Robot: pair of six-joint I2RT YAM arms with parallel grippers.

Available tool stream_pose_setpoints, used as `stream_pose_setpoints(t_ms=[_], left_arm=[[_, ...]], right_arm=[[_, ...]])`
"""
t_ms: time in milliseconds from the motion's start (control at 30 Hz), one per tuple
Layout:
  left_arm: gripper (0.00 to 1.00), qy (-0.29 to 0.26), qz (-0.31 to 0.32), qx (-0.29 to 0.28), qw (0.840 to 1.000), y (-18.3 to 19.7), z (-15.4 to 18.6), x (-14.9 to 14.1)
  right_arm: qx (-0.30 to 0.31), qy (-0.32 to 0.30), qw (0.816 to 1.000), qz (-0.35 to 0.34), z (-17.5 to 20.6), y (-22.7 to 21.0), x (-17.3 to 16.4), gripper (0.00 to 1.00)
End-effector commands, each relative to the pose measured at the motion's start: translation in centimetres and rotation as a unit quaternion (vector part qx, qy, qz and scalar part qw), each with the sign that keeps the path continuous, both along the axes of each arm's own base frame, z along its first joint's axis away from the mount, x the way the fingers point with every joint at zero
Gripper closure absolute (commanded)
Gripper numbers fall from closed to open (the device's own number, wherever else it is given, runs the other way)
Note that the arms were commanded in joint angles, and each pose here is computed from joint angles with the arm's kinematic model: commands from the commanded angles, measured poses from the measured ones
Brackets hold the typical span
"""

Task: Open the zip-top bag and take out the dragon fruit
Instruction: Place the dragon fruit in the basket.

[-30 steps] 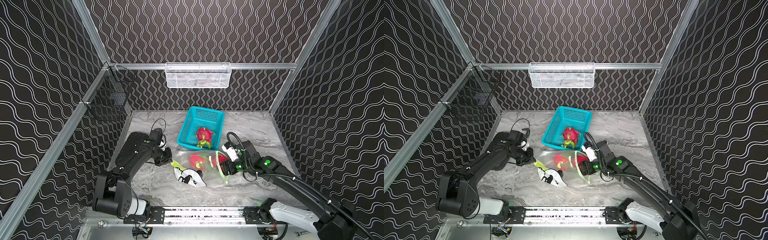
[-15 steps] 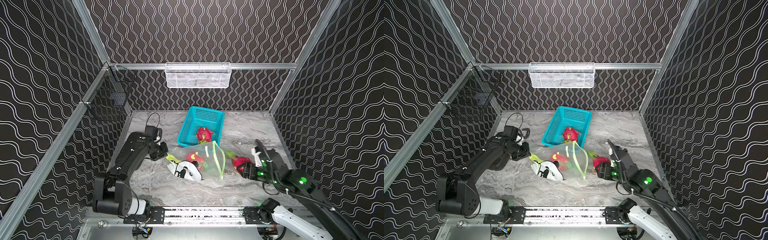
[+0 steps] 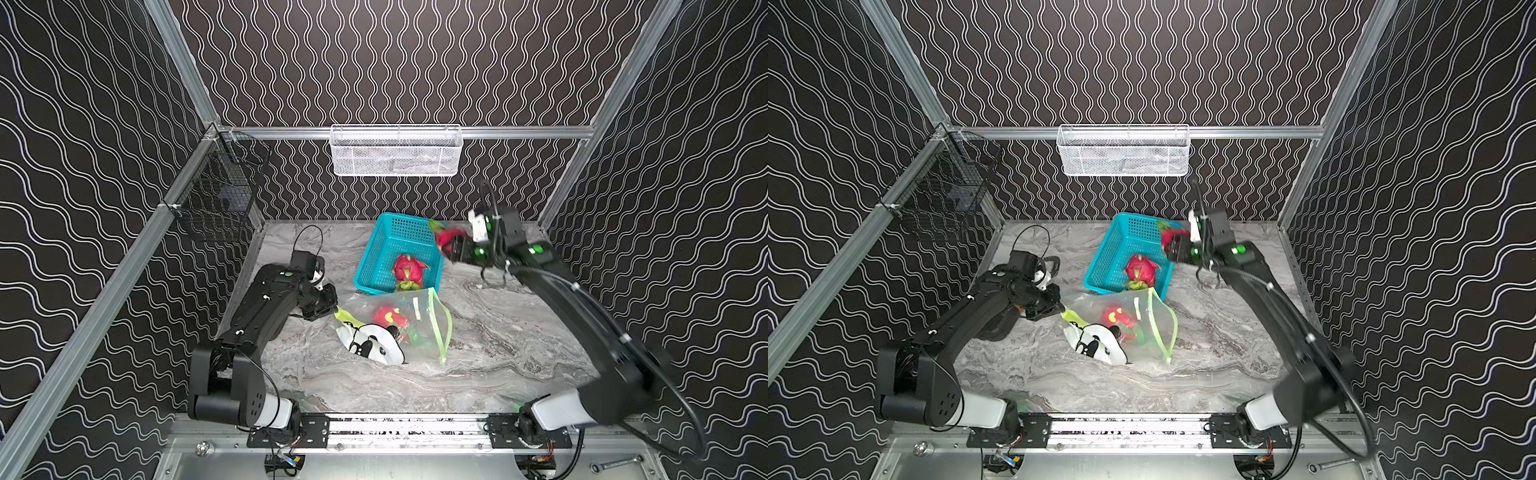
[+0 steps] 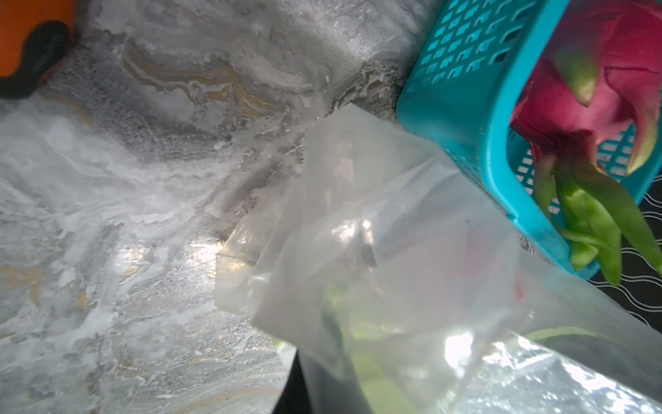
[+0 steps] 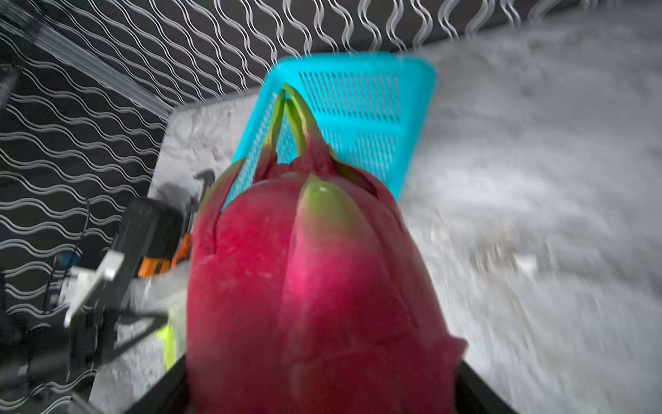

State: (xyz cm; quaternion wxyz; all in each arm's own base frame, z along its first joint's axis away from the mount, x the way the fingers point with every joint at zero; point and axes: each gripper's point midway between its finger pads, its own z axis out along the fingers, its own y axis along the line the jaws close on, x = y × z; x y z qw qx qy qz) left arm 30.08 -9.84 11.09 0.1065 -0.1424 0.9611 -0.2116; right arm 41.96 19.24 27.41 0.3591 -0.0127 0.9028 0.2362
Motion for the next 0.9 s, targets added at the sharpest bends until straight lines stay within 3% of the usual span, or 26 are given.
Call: stream_pose_setpoints(t_ms=[0, 133, 300, 333, 433, 467, 700, 867], left_arm=[[1.0, -0.009, -0.016, -0.005, 1.0, -0.3, 0.8, -0.1], [1.0, -0.014, -0.014, -0.015, 1.0, -0.5, 1.4, 0.0], [1.0, -0.01, -0.01, -0.022, 1.0, -0.7, 1.4, 0.0], [1.0, -0.009, -0.01, -0.022, 1.0, -0.7, 1.4, 0.0], [1.0, -0.007, -0.012, -0.019, 1.0, -0.6, 1.4, -0.2], [1.0, -0.006, -0.011, -0.019, 1.0, -0.6, 1.3, -0.3], [1.0, -0.009, -0.008, -0.024, 1.0, -0.8, 1.2, 0.2], [1.0, -0.012, -0.014, -0.026, 1.0, -1.0, 1.4, 0.8]], right_arm=[[0.054, -0.007, 0.994, 0.099, -1.2, 4.1, 4.5, 0.3], [0.06, 0.045, 0.989, 0.126, -6.5, 6.4, 8.5, 0.29], [0.067, 0.057, 0.99, 0.109, -10.2, 6.9, 11.8, 0.27], [0.067, 0.056, 0.991, 0.106, -10.4, 7.0, 12.3, 0.24], [0.067, 0.037, 0.992, 0.096, -8.7, 6.8, 12.8, 0.01], [0.065, 0.026, 0.993, 0.092, -7.8, 6.6, 12.8, 0.0], [0.052, -0.024, 0.996, 0.067, -1.5, 3.1, 9.7, 0.0], [0.057, -0.027, 0.997, 0.047, 2.0, -1.1, 2.4, 0.01]])
